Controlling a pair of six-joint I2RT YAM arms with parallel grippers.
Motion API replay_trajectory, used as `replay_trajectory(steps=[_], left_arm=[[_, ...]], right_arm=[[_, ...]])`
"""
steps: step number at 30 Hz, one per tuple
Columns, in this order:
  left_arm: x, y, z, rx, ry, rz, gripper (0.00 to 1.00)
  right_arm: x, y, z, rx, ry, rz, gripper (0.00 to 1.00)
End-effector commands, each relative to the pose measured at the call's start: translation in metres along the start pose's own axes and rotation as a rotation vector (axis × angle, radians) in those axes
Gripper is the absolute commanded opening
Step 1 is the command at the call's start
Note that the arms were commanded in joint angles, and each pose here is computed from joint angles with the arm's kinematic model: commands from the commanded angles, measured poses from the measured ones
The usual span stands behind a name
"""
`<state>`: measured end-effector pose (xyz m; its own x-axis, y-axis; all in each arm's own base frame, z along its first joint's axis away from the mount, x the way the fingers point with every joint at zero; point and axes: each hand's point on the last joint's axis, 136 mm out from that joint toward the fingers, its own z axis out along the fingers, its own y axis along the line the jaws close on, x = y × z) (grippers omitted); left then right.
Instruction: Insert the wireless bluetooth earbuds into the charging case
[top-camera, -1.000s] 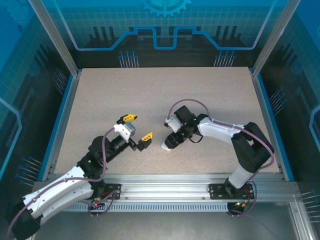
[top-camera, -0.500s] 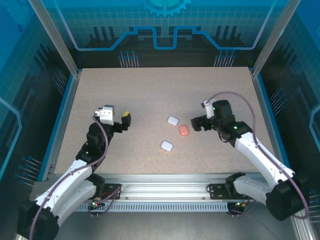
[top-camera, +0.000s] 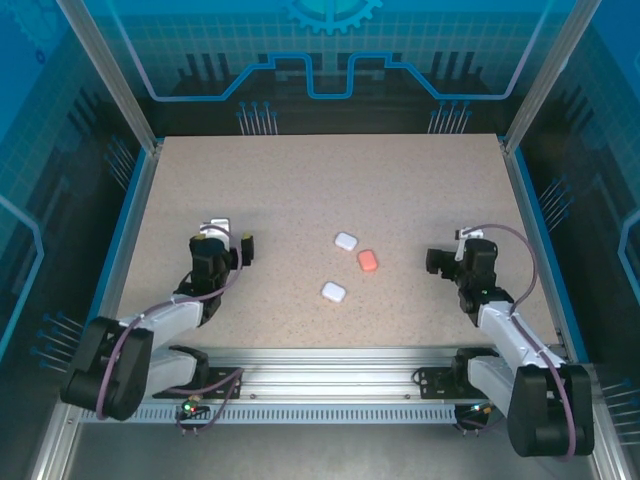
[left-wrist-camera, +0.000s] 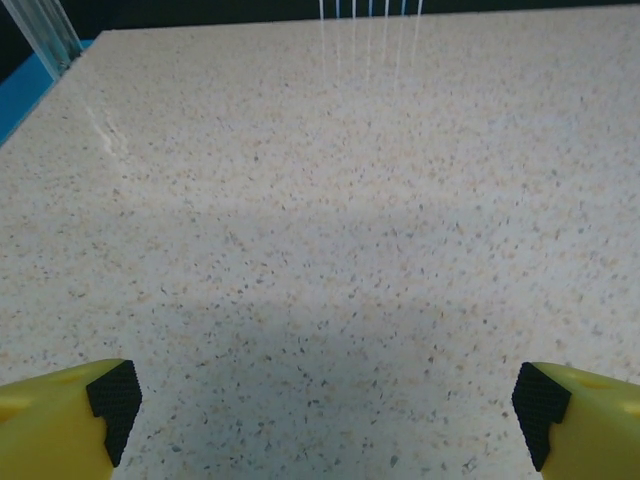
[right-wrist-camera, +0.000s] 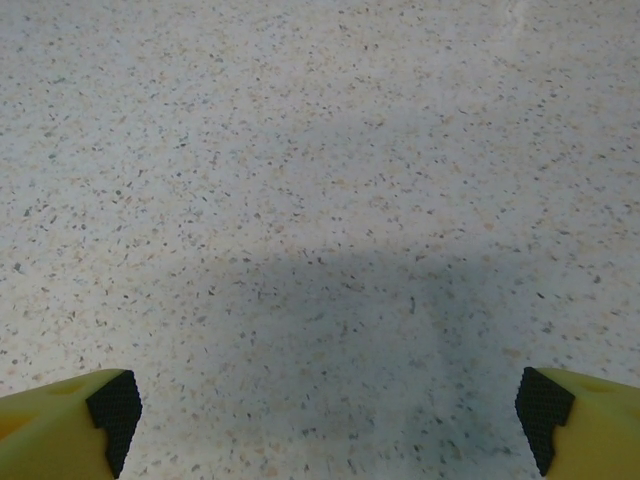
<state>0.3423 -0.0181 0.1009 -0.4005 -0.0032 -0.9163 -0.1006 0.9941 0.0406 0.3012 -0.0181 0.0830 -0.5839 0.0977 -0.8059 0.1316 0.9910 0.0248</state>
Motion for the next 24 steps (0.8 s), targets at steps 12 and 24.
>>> replay_trajectory(steps=[12,24], left_arm=[[-0.02,-0.008,0.018,0.138,-0.237,0.003,0.99],[-0.017,0.002,0.054,0.145,-0.075,-0.065,0.99]], right_arm=[[-0.07,0.031,0.024,-0.136,-0.309,-0.045,1.0],[-0.061,0.056,0.064,-0.19,-0.241,-0.174,1.0]])
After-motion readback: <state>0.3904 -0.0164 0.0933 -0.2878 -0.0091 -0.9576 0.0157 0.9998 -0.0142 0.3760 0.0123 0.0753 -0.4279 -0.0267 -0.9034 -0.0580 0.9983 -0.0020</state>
